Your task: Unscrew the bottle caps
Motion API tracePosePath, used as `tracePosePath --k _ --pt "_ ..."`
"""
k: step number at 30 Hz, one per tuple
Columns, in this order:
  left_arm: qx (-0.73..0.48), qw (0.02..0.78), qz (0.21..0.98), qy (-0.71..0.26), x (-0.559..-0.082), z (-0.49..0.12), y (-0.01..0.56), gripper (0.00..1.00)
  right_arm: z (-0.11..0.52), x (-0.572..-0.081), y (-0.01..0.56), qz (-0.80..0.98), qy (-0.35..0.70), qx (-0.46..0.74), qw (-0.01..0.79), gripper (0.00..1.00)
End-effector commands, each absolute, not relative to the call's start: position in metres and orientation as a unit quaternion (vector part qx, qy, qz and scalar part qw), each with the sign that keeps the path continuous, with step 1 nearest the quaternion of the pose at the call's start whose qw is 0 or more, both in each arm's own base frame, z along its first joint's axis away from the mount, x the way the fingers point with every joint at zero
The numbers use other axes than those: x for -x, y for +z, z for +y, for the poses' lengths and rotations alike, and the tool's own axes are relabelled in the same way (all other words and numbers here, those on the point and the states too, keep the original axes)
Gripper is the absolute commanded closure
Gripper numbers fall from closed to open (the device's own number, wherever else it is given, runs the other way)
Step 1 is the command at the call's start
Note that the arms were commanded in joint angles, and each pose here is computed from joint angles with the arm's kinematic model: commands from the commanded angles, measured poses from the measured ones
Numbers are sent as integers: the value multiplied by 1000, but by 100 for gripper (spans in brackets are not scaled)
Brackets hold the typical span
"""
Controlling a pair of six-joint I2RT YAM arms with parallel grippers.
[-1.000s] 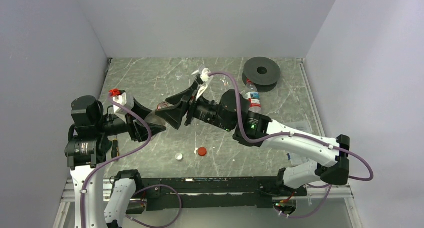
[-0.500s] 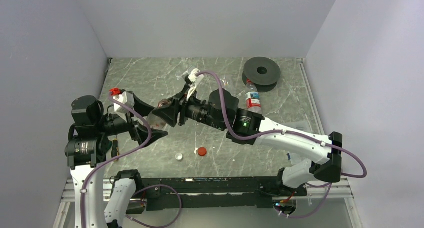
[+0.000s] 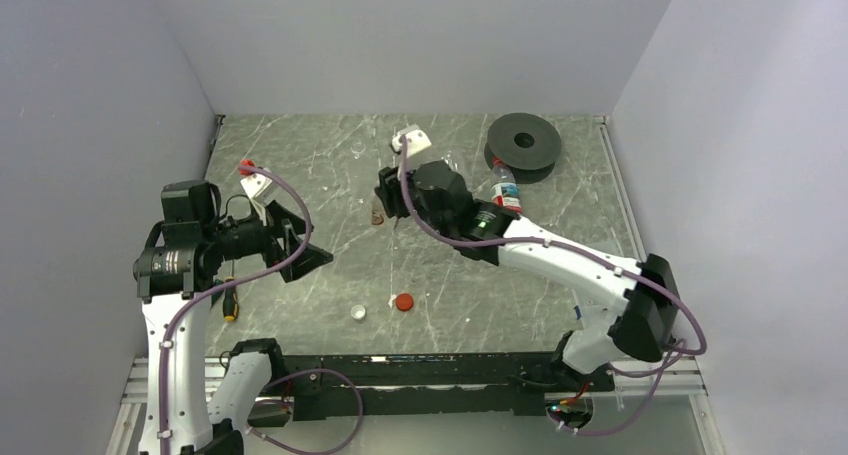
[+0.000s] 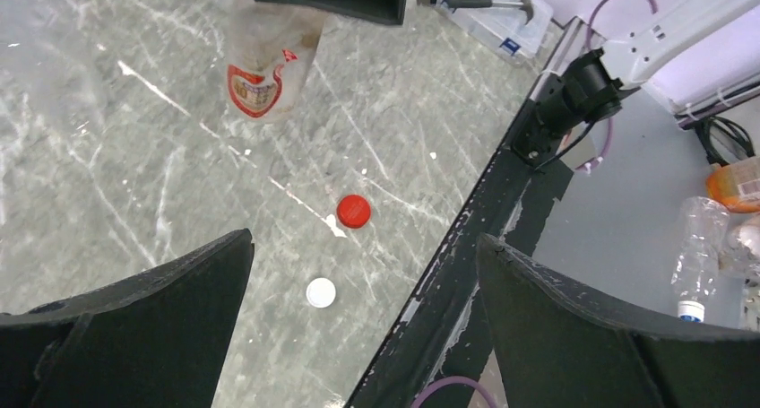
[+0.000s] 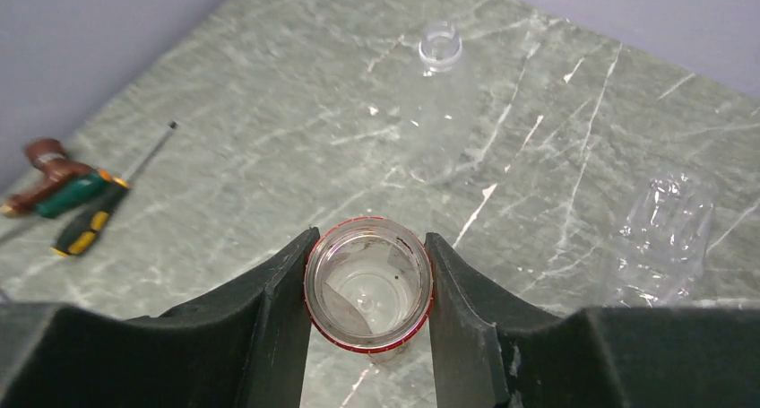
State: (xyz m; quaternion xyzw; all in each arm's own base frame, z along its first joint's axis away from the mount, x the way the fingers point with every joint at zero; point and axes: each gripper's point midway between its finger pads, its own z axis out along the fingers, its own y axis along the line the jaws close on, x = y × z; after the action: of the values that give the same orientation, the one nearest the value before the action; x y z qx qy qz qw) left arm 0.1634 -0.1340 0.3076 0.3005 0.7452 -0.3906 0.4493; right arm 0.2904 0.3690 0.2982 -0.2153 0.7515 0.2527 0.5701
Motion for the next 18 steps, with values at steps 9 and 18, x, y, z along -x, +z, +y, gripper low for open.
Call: tracePosePath --k 9,18 --pt "-236 459 794 -320 -185 -113 322 1 386 -338 247 737 143 216 624 88" --pt "-210 437 823 -296 -196 -102 315 1 393 -359 194 743 106 193 631 91"
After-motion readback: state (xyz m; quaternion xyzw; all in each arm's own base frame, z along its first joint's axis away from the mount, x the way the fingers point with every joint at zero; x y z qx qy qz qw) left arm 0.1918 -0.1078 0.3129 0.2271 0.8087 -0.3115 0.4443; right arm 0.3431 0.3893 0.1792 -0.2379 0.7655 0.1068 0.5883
